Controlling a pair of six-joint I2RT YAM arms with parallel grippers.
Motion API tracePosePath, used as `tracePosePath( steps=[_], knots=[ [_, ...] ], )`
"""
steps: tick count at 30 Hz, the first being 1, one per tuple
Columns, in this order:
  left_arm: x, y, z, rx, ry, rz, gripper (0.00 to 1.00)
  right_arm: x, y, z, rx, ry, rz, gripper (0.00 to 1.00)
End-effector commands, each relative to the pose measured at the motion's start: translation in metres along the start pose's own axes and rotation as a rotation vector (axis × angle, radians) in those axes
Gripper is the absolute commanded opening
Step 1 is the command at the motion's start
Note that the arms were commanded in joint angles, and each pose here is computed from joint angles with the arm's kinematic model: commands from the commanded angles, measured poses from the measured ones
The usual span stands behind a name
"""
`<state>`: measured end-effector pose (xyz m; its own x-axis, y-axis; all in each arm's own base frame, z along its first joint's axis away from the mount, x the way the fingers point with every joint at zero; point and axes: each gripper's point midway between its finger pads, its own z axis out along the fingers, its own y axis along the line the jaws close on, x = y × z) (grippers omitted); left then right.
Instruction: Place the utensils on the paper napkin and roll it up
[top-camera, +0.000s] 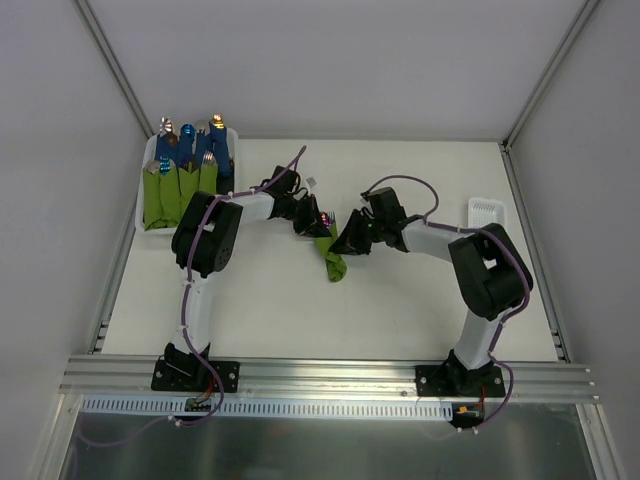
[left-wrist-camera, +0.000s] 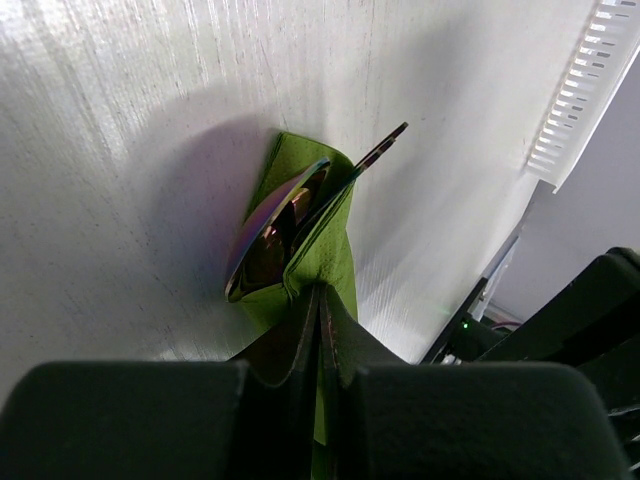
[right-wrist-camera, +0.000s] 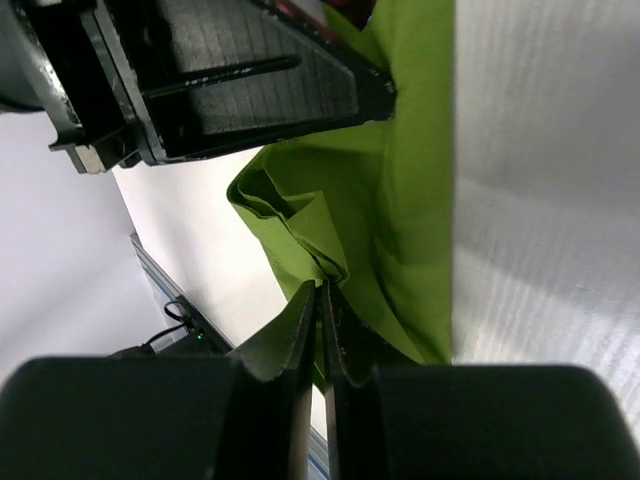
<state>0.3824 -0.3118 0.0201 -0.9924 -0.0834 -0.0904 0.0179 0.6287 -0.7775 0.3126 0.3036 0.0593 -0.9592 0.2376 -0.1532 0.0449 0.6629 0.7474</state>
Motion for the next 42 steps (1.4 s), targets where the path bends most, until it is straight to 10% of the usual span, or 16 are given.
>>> tracePosePath(
  steps=[1,15,35,42],
  knots=[
    [0.011,0.037,0.015,-0.113,0.021,-0.058,0.0,0.007,0.004,0.005,0.01,0.037,-0.05,0.09],
    [0.011,0.03,0.013,-0.077,0.029,-0.073,0.0,0.035,-0.009,0.029,0.022,0.112,-0.011,0.19],
    [0.012,0.034,0.016,-0.078,0.033,-0.083,0.0,0.077,0.109,-0.009,-0.313,0.266,-0.228,0.41],
    [0.013,0.034,0.017,-0.077,0.035,-0.084,0.0,0.051,0.098,-0.034,-0.251,0.082,-0.261,0.38]
  ],
)
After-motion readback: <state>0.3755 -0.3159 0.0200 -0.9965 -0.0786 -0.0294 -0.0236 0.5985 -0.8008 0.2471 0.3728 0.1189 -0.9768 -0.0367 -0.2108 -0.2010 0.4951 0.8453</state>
